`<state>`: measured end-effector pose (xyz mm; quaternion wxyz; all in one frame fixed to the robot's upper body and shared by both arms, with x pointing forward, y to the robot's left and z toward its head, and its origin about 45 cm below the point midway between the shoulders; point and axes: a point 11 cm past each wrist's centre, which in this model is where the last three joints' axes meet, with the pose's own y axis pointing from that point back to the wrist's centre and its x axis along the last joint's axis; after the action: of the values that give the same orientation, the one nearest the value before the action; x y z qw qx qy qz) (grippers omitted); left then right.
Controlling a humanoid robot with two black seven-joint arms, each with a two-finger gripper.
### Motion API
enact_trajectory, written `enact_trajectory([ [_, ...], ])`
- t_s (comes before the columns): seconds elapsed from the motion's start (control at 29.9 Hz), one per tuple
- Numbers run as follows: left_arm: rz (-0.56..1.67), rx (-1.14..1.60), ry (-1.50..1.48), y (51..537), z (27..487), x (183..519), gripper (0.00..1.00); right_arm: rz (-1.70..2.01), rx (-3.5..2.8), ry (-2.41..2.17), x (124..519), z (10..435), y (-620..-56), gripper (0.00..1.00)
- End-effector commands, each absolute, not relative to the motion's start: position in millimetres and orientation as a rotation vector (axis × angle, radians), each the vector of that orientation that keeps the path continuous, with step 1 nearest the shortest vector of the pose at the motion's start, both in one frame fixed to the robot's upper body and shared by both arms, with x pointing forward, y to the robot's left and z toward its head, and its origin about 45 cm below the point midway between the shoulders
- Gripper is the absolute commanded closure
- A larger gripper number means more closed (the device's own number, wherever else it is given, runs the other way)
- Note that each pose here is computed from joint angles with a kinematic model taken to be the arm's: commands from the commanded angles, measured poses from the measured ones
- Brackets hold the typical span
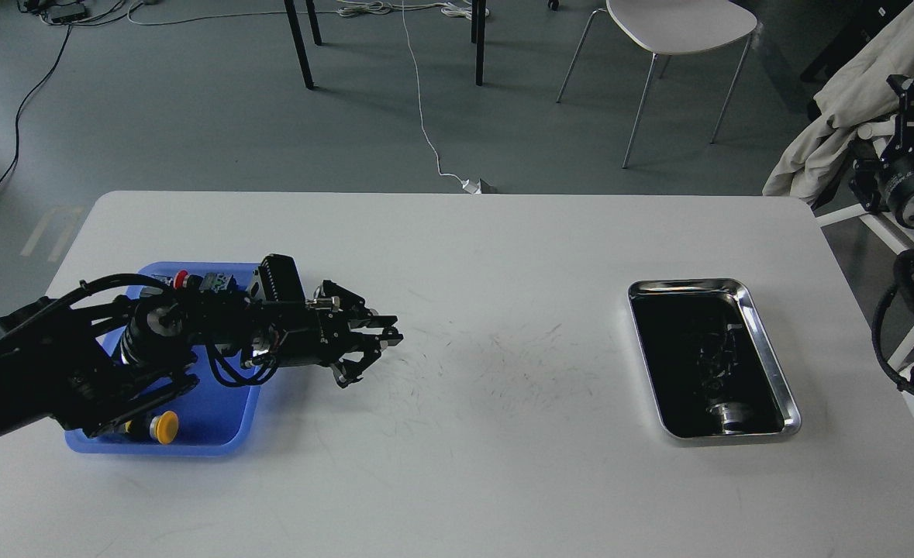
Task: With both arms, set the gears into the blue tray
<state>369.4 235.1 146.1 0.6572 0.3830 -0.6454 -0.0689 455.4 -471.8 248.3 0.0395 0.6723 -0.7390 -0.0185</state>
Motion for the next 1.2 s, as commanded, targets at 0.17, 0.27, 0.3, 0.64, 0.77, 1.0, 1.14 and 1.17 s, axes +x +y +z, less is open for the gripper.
enact_trajectory([
  [0.17,-0.123,1.042,-1.449,312.3,167.8,377.0,0.93,-0.068,2.077,-2.253,456.8,245.5,-466.1,0.06],
  [0.27,-0.082,1.092,-1.419,338.9,174.6,375.6,0.93,-0.070,2.078,-2.252,456.9,245.1,-465.7,0.06],
  [0.3,-0.064,1.103,-1.406,345.3,176.8,375.2,0.93,-0.070,2.080,-2.251,457.0,245.1,-465.2,0.06],
  [0.64,-0.037,1.191,-1.321,399.2,167.2,347.0,0.93,-0.071,2.091,-2.236,458.0,243.1,-460.8,0.06],
  [0.77,-0.048,1.182,-1.294,402.3,154.0,332.9,0.93,-0.078,2.098,-2.228,458.9,240.5,-456.7,0.06],
  [1.0,-0.056,1.192,-1.254,411.8,140.9,317.8,0.93,-0.075,2.094,-2.195,458.4,235.5,-453.2,0.06],
  [1.14,-0.060,1.181,-1.246,414.5,133.6,306.6,0.92,-0.073,2.092,-2.194,458.1,235.6,-453.9,0.06],
  [1.17,-0.061,1.187,-1.240,418.2,132.1,303.2,0.92,-0.073,2.092,-2.194,458.1,235.6,-453.9,0.06],
])
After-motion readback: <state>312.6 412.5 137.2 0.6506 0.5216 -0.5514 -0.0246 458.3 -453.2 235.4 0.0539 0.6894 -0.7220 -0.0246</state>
